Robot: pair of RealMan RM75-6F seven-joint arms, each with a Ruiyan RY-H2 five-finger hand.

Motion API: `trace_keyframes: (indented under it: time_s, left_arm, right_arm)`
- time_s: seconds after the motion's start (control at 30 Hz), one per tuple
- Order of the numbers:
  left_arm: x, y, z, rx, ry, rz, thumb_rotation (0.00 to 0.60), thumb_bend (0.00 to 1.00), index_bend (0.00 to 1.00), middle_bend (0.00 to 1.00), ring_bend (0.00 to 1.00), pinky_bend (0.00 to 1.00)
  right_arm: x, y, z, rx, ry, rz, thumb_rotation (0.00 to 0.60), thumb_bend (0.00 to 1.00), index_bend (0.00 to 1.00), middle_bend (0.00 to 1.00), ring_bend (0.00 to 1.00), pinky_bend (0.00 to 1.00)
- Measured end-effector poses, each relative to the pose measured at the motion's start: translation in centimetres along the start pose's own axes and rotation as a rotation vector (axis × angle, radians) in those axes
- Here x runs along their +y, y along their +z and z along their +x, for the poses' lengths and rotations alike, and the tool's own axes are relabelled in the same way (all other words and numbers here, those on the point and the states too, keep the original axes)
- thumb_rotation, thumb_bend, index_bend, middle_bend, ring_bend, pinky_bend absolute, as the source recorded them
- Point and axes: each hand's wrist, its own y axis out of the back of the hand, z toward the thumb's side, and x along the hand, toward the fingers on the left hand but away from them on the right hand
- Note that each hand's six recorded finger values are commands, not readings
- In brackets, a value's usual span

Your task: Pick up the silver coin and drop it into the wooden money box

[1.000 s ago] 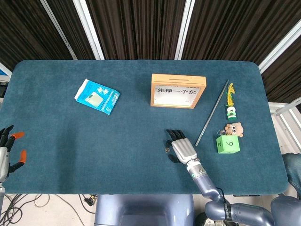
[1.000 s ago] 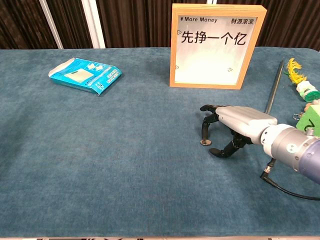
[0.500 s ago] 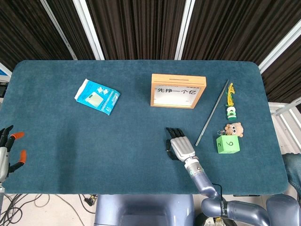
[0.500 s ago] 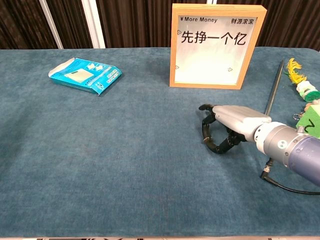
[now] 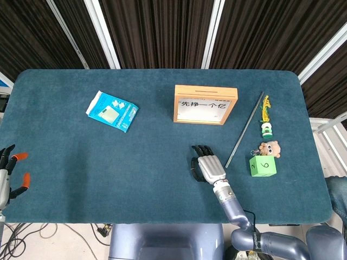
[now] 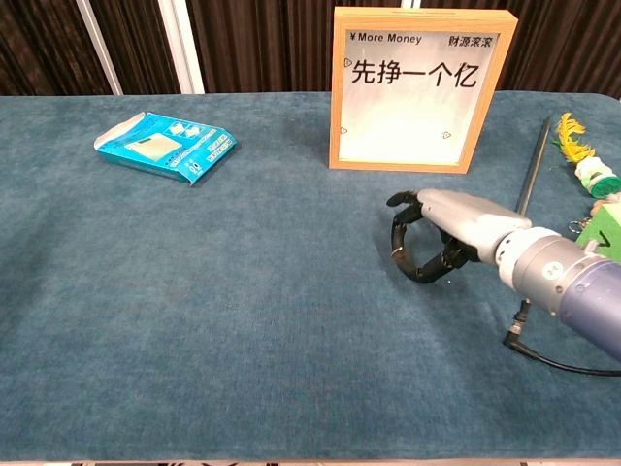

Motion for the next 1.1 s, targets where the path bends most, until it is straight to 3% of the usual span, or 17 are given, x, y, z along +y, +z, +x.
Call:
trace_keyframes:
  time_s: [0.3,0.63,0.83,1.1]
  left_arm:
    - [0.0,0.1,0.0,-0.002,-0.001,0.002,0.600,0.46,0.28,0.03,0.00,0.00]
    - [0.0,0.1,0.0,-0.001,0.005,0.009,0.600,0.46,0.28,0.03,0.00,0.00]
    - [0.0,0.0,0.1,0.002,0.011,0.017,0.600,0.46,0.28,0.03,0.00,0.00]
    - [-0.1,-0.2,0.4,0.024,0.022,0.025,0.600,0.46,0.28,0.03,0.00,0.00]
  right_arm:
    - [5.5,0.1,1.4,0.051,-0.124,0.004,0.600,0.61,0.81,0.11,0.01,0.00]
    - [16.7,-1.3,4.6,0.037,-0.356,-0.021,0.600,0.61,0.80,0.11,0.01,0.00]
    - [22.0,-1.8,4.9,0.020,-0.469,-0.030,0.600,0.61,0.80,0.11,0.01,0.00]
    - [25.6,-1.3,1.7,0.020,-0.463,0.044,0.600,0.61,0.80,0.11,0.01,0.00]
